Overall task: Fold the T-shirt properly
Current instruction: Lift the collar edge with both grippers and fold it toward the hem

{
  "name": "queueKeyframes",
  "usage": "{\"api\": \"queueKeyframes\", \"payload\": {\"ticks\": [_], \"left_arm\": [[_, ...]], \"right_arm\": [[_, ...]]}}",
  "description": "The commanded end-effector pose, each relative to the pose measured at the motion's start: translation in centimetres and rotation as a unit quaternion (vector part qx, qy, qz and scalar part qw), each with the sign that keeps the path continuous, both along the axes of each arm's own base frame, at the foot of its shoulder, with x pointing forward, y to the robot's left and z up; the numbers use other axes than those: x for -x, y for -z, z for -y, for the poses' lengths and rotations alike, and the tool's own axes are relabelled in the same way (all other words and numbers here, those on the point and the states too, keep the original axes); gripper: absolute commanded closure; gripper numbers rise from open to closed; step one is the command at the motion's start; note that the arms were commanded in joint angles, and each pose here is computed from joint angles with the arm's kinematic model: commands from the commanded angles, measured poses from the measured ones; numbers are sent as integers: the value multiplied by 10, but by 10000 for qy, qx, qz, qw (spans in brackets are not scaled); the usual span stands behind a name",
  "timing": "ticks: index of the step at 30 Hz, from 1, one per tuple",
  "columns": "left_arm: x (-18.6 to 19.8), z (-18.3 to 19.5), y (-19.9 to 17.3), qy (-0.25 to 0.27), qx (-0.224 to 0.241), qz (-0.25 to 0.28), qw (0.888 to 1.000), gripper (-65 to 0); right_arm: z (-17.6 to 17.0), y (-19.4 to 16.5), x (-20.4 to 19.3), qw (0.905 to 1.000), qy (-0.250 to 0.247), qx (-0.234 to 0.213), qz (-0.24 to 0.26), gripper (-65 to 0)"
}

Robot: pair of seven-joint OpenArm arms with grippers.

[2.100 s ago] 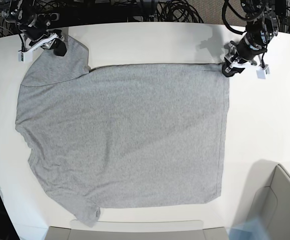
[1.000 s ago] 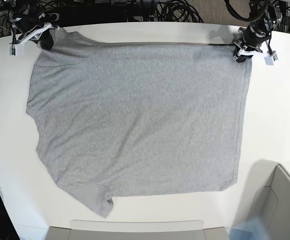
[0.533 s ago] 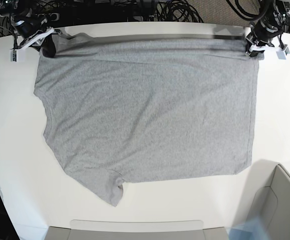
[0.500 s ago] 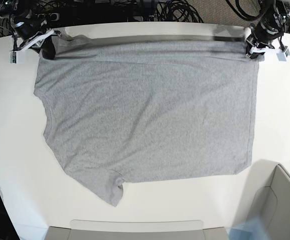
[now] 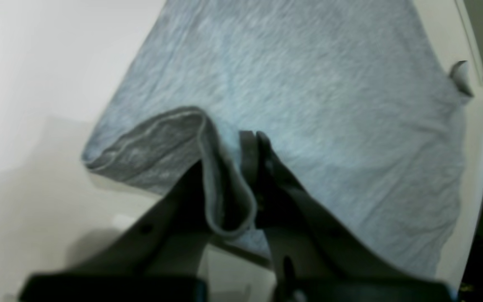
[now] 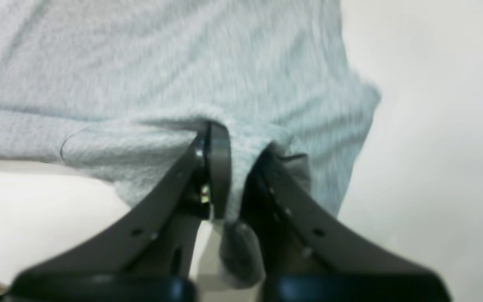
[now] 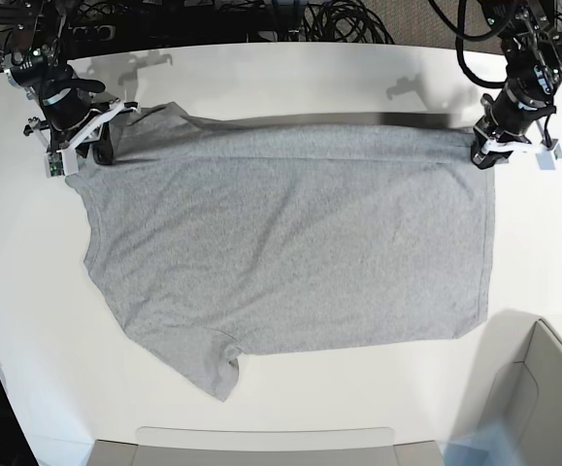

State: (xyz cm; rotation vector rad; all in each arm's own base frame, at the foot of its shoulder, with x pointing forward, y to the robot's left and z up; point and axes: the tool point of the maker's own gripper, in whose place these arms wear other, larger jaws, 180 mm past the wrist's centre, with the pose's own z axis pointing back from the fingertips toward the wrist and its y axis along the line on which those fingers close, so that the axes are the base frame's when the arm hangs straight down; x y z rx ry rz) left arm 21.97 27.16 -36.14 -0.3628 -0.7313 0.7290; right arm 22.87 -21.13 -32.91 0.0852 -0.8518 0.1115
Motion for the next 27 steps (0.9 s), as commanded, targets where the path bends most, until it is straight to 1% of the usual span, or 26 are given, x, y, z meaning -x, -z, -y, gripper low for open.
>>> {"api": "queueKeyframes", "payload": {"ticks": [1,6,10,14,19,23,27], "left_arm": [[-7,-7,-10,-25,-146,144,9998,0],[-26,-23,-9,-114,-635,73,9979,0],[-46,-18,-11,30,-798,112,9967,0],[-63,-16,-14,165,-1006,129,9947,0],[-80,-14,0,200,-927,-23,9955,0],[-93,-12,1,188,-820,8,9965,0],[-105,-22,-2,134,-827,43,9965,0]], "right_arm": [[-2,-13,-11,9995,-90,71,283,0],[-5,-10,-35,9987,-208,294,352,0],[-6,-7,-49,9987,-227,258,375,0],[1,-6,-67,9987,-147,237,424,0],[9,-6,-87,9987,-37,192,464,0],[6,1,-99,9986,-258,285,356,0],[5,0,-113,9985,-290,261,390,0]]}}
